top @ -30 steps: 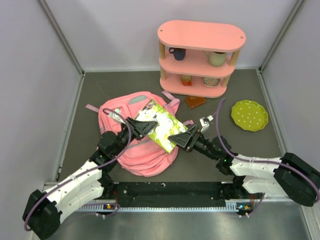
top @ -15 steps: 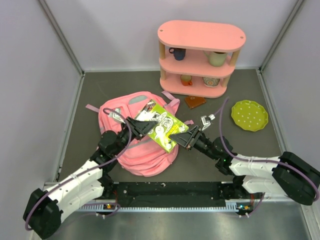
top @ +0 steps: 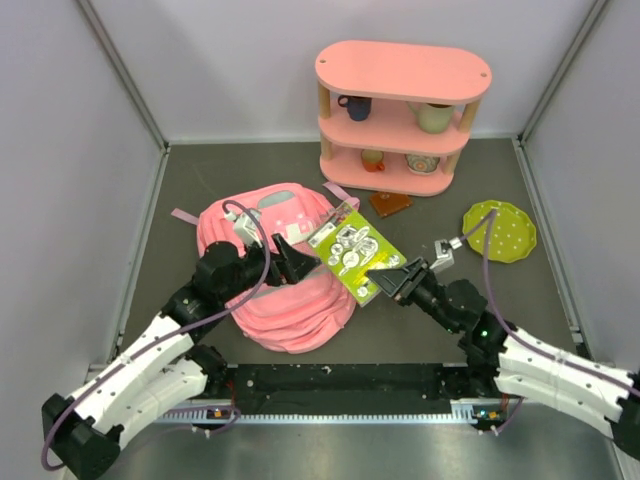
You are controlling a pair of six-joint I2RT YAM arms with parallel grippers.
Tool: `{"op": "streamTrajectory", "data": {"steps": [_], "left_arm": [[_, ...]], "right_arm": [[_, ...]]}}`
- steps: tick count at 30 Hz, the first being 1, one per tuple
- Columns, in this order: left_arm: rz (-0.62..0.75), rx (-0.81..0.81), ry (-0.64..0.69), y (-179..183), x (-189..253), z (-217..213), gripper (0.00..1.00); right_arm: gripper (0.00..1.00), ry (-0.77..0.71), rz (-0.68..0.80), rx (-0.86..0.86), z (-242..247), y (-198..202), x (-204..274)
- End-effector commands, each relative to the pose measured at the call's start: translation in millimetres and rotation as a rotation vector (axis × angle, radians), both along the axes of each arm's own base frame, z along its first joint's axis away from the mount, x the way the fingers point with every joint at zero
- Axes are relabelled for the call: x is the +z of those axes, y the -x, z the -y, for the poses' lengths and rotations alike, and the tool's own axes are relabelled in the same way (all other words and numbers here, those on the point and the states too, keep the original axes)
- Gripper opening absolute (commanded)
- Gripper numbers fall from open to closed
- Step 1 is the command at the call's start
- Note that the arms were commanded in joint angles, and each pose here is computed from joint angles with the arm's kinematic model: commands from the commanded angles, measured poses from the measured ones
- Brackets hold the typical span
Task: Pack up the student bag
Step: Pick up the book from the center of the board, then place the book in the student bag.
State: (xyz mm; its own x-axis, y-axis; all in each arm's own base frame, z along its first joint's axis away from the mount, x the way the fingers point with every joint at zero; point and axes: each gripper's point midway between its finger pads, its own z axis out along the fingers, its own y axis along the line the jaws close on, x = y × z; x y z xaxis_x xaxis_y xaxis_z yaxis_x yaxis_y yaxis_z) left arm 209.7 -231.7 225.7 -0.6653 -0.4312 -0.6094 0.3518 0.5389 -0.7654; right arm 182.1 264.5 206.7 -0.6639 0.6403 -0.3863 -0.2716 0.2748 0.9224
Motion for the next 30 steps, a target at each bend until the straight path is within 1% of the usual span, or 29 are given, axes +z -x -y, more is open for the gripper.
{"op": "streamTrajectory", "data": {"steps": [1, 2, 3, 4, 5, 6, 8, 9, 11, 12, 14, 15, 19, 25, 30], "left_arm": [[0.069, -0.093, -0.304, 17, -18, -24, 0.98], [0.028, -0.122, -0.349, 24, -30, -26, 0.98], [0.007, -0.171, -0.366, 32, -35, -25, 0.98], [0.020, -0.211, -0.396, 36, -35, -25, 0.98], [-0.029, -0.254, -0.440, 45, -47, -27, 0.98], [-0.010, -0.300, -0.463, 50, -45, -25, 0.98], [-0.035, -0.335, -0.522, 59, -54, -28, 0.98], [-0.014, -0.366, -0.547, 64, -53, -24, 0.98], [-0.019, -0.379, -0.592, 67, -56, -24, 0.98], [-0.018, -0.411, -0.611, 76, -55, -20, 0.98], [-0.023, -0.424, -0.657, 78, -63, -16, 0.98], [-0.024, -0.453, -0.669, 86, -66, -12, 0.98], [-0.084, -0.473, -0.753, 91, -87, -12, 0.96], [-0.090, -0.496, -0.787, 94, -94, -7, 0.86], [-0.119, -0.519, -0.827, 97, -110, -6, 0.81]], "right_arm": [[0.00, 0.122, 0.008, -0.224, 50, -13, -1], [0.00, 0.168, -0.016, -0.248, 61, -11, -12], [0.00, 0.147, 0.000, -0.290, 74, -10, -4], [0.00, 0.151, 0.000, -0.307, 81, -9, -2], [0.00, 0.192, -0.017, -0.322, 89, -6, -10], [0.00, 0.178, -0.001, -0.350, 99, -5, -4], [0.00, 0.177, 0.001, -0.376, 109, -3, 2], [0.00, 0.204, -0.010, -0.395, 116, -2, -3], [0.00, 0.199, -0.006, -0.409, 123, 1, 3], [0.00, 0.217, -0.011, -0.415, 127, 2, 1], [0.00, 0.230, -0.018, -0.416, 129, 4, -1], [0.00, 0.237, -0.025, -0.414, 130, 4, -3], [0.00, 0.233, -0.030, -0.386, 126, 8, 0], [0.00, 0.247, -0.046, -0.391, 127, 8, -7], [0.00, 0.241, -0.068, -0.380, 124, 9, -14]]}}
